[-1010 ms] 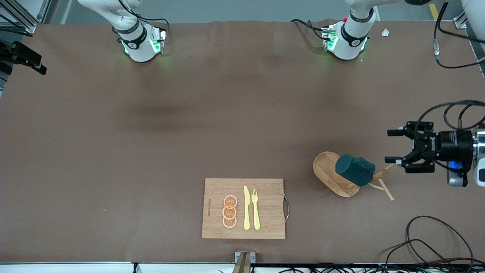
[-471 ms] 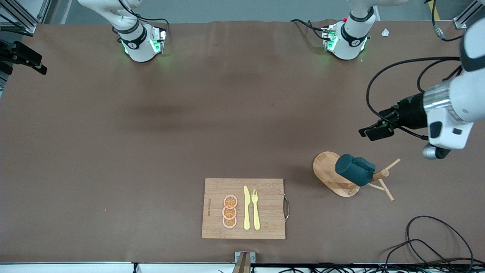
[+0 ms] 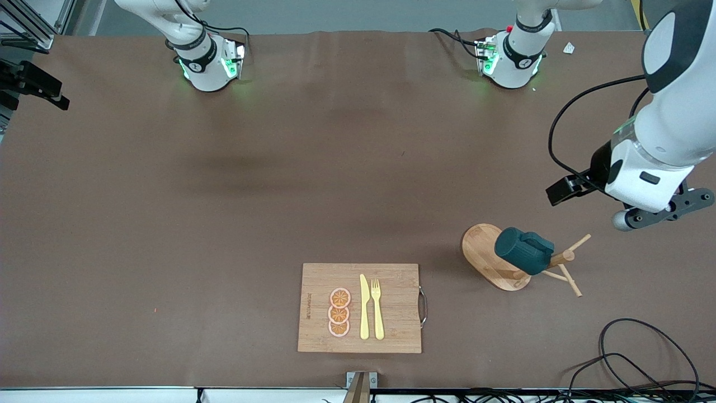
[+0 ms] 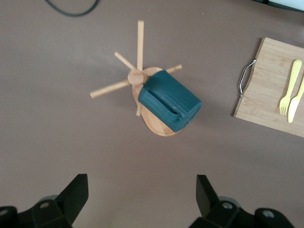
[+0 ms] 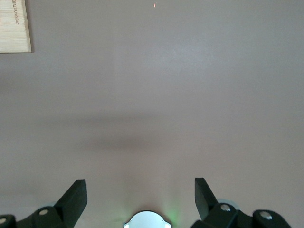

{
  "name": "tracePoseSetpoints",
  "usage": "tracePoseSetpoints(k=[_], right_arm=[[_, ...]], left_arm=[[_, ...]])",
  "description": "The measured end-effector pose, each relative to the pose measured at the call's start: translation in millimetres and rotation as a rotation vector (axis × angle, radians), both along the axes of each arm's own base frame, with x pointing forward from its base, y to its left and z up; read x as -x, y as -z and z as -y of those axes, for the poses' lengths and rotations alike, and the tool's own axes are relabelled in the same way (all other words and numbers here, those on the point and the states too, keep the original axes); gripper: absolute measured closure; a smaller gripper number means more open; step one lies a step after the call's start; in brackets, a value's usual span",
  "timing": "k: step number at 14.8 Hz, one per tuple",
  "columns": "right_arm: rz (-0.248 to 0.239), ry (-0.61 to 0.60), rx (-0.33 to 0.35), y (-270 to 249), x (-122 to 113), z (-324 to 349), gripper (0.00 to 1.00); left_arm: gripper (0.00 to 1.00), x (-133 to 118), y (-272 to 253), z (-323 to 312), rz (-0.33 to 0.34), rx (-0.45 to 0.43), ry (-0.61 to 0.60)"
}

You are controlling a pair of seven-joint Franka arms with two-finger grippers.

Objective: Pass cup and hang on rack

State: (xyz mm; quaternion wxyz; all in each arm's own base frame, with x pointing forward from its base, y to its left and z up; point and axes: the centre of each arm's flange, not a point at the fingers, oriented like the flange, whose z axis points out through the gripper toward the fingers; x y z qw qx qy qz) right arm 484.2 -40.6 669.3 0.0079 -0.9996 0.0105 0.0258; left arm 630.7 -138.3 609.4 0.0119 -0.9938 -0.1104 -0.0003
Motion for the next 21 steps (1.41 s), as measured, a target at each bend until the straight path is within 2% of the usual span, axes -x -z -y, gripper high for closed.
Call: tracePoseSetpoints(k=[3,5,9,15,18,21], right_arm=[[0.001,0.001,0.000,-0.2,0.1,0.5,0.00],[0.001,0.002,0.000,-0.5,0.1,0.9,0.00],[0.002,0.002,0.000,-1.0,0.1,1.2,0.00],[0.004,0.002,0.001,-1.6,0.0,1.3,0.00],[0.005,-0.005,0.012,-1.7,0.0,2.7,0.00],[0.005,-0.008,0.014,-1.8,0.0,2.6,0.00]], left_arm=[[0.00,5.5,-15.1,-22.6,0.024,-0.011,0.128],[0.00,20.2,-20.3,-31.2,0.015,-0.020,0.159],[0.00,58.6,-25.1,-48.8,0.045,-0.014,0.157],[0.00,115.5,-31.9,-60.7,0.052,-0.010,0.162],[0.00,128.3,-40.0,-56.8,0.067,-0.014,0.184],[0.00,130.8,-44.5,-58.2,0.069,-0.015,0.200]])
